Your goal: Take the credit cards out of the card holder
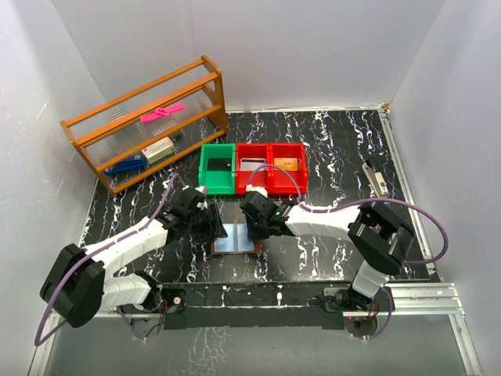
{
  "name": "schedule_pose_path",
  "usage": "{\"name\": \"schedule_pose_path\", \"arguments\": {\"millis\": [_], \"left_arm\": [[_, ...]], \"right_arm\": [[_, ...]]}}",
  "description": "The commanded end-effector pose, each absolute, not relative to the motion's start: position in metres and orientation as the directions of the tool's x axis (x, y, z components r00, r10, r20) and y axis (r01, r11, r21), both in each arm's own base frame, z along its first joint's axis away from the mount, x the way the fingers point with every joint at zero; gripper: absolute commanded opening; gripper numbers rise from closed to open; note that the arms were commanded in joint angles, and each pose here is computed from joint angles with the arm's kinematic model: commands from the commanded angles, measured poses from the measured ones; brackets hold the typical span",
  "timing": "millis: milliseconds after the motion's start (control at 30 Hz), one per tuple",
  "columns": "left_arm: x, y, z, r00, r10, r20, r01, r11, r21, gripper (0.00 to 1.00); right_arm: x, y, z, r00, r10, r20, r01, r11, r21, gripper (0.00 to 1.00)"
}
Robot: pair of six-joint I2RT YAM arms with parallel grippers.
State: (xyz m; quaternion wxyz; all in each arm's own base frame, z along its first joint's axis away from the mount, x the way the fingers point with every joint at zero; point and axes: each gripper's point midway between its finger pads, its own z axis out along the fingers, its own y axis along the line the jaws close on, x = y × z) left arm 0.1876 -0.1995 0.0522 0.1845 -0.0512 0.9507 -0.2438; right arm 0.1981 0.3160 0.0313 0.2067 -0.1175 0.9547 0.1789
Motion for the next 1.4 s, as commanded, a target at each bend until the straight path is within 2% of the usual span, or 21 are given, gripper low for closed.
{"name": "schedule_pose_path", "arguments": {"millis": [0, 100, 567, 633, 800, 933, 1067, 1167, 1300, 1367], "left_arm": [[0.170, -0.185, 0.033, -0.951, -0.175, -0.256, -0.058, 0.910, -0.410, 0.56], [0.169, -0.181, 0.029, -0.951, -0.171, -0.258, -0.061, 0.920, -0.387, 0.60], [0.168, -0.192, 0.022, -0.961, -0.159, -0.228, -0.053, 0.909, -0.414, 0.57], [0.169, -0.197, 0.022, -0.961, -0.158, -0.227, -0.043, 0.897, -0.441, 0.52], [0.176, -0.200, 0.029, -0.954, -0.145, -0.262, -0.018, 0.902, -0.432, 0.31], [0.180, -0.201, 0.032, -0.953, -0.111, -0.283, 0.019, 0.908, -0.419, 0.19], [0.178, -0.203, 0.028, -0.956, -0.085, -0.280, 0.038, 0.913, -0.406, 0.02], [0.177, -0.194, 0.023, -0.956, -0.066, -0.286, 0.029, 0.949, -0.313, 0.00], [0.182, -0.177, 0.028, -0.944, -0.024, -0.328, 0.025, 0.989, -0.146, 0.00], [0.183, -0.176, 0.033, -0.934, -0.010, -0.358, 0.031, 0.994, -0.107, 0.00]], "right_arm": [[0.204, 0.329, 0.039, -0.881, -0.118, -0.459, -0.300, 0.888, 0.349, 0.00], [0.203, 0.332, 0.039, -0.883, -0.118, -0.453, -0.303, 0.882, 0.361, 0.00], [0.197, 0.346, 0.041, -0.897, -0.103, -0.431, -0.307, 0.846, 0.436, 0.00], [0.195, 0.349, 0.041, -0.899, -0.105, -0.426, -0.312, 0.835, 0.452, 0.00], [0.193, 0.348, 0.038, -0.904, -0.103, -0.415, -0.303, 0.839, 0.452, 0.00], [0.194, 0.347, 0.038, -0.903, -0.102, -0.416, -0.300, 0.844, 0.445, 0.00], [0.195, 0.347, 0.040, -0.901, -0.103, -0.420, -0.302, 0.845, 0.440, 0.00], [0.200, 0.345, 0.041, -0.897, -0.099, -0.432, -0.295, 0.860, 0.416, 0.00], [0.218, 0.312, 0.043, -0.870, -0.102, -0.482, -0.238, 0.944, 0.229, 0.02], [0.215, 0.312, 0.045, -0.872, -0.093, -0.480, -0.237, 0.939, 0.249, 0.03]]}}
